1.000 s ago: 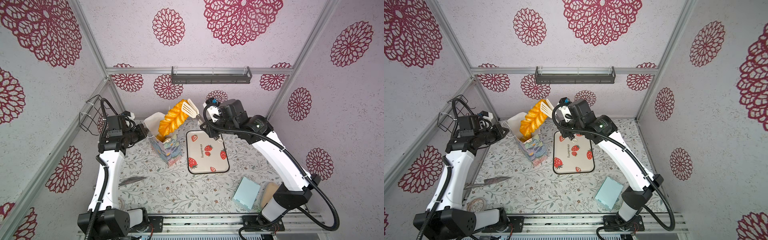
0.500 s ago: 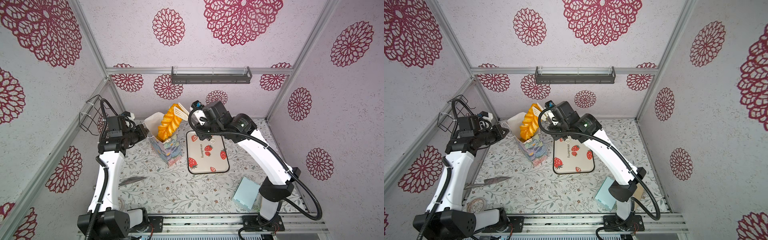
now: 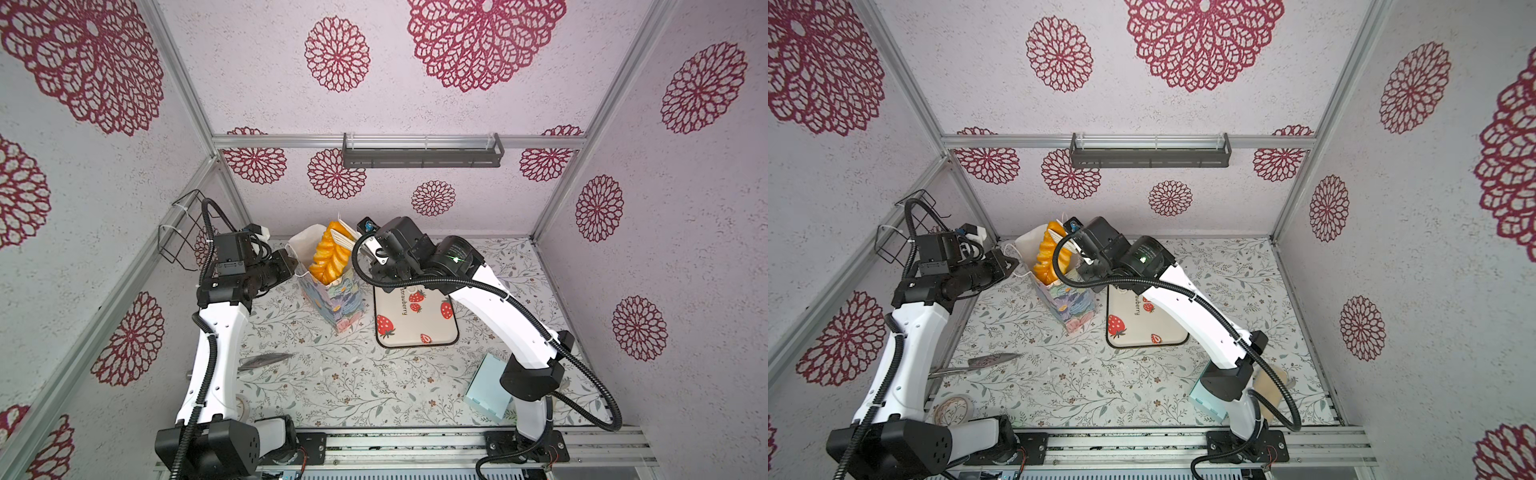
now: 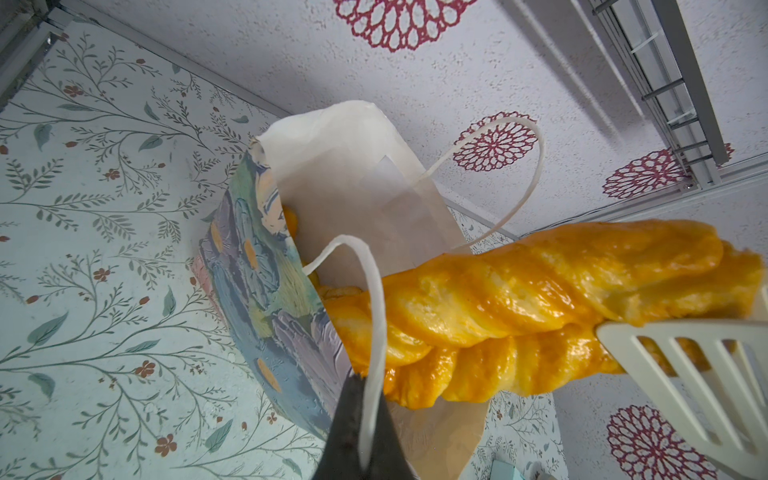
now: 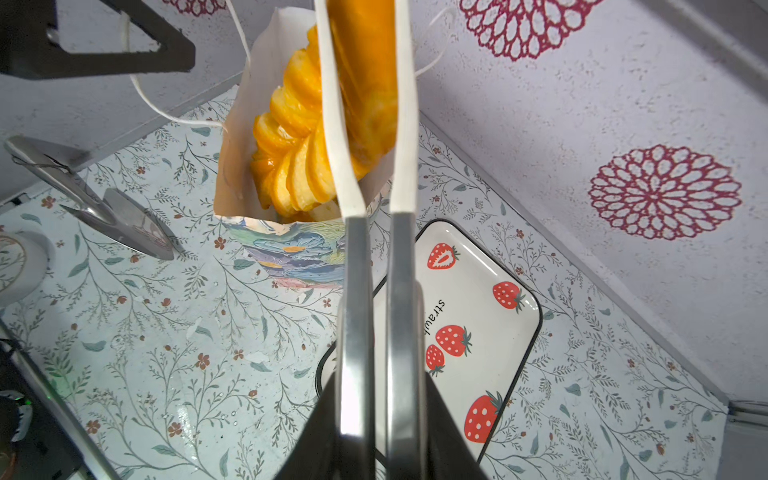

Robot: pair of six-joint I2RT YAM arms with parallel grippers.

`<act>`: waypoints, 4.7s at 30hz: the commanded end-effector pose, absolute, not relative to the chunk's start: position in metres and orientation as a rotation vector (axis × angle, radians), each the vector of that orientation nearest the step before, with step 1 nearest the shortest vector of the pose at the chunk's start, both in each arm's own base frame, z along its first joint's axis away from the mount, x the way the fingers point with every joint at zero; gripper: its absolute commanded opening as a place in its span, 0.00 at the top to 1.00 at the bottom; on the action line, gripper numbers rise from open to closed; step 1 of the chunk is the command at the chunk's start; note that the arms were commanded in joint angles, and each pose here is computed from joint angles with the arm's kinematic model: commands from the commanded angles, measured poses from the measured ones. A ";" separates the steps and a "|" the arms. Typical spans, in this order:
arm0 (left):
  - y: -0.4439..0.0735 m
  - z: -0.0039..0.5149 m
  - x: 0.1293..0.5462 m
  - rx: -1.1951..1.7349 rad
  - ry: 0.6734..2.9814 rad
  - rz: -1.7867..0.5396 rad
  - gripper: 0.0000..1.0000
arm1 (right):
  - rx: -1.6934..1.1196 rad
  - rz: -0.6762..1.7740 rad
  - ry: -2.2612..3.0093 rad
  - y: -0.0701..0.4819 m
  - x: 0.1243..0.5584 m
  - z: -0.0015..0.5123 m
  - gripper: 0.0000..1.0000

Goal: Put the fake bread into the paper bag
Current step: 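Lower the striped croissant into the bag and open the right tongs, then withdraw the right tongs from the bag while the left gripper releases the bag handle, then lower the right tongs onto the table beside the tray and release them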

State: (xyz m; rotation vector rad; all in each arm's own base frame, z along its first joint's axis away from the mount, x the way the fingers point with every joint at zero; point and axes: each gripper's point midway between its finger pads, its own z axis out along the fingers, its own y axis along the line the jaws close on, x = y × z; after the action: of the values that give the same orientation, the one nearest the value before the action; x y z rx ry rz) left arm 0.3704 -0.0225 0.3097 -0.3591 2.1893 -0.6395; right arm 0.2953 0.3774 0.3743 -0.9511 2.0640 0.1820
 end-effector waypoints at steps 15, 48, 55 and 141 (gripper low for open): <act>-0.026 0.315 0.366 -0.345 2.170 -0.651 0.95 | -0.828 0.164 1.907 0.383 0.298 0.426 0.39; -0.025 0.345 0.341 -0.307 2.114 -0.593 0.19 | -0.459 0.256 1.964 0.236 0.298 0.432 0.51; -0.024 0.343 0.325 -0.295 2.107 -0.560 0.14 | -0.352 0.262 2.008 0.201 0.308 0.414 0.51; 0.018 0.190 0.294 -0.553 2.089 -0.195 0.03 | 0.277 0.171 2.690 0.060 0.444 0.062 0.48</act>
State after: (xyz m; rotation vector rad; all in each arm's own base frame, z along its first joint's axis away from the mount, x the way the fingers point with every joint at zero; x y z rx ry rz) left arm 0.2842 0.0202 0.1762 -0.5663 2.1628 -0.1611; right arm 0.4296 0.0663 0.0478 0.2653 2.7480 0.1987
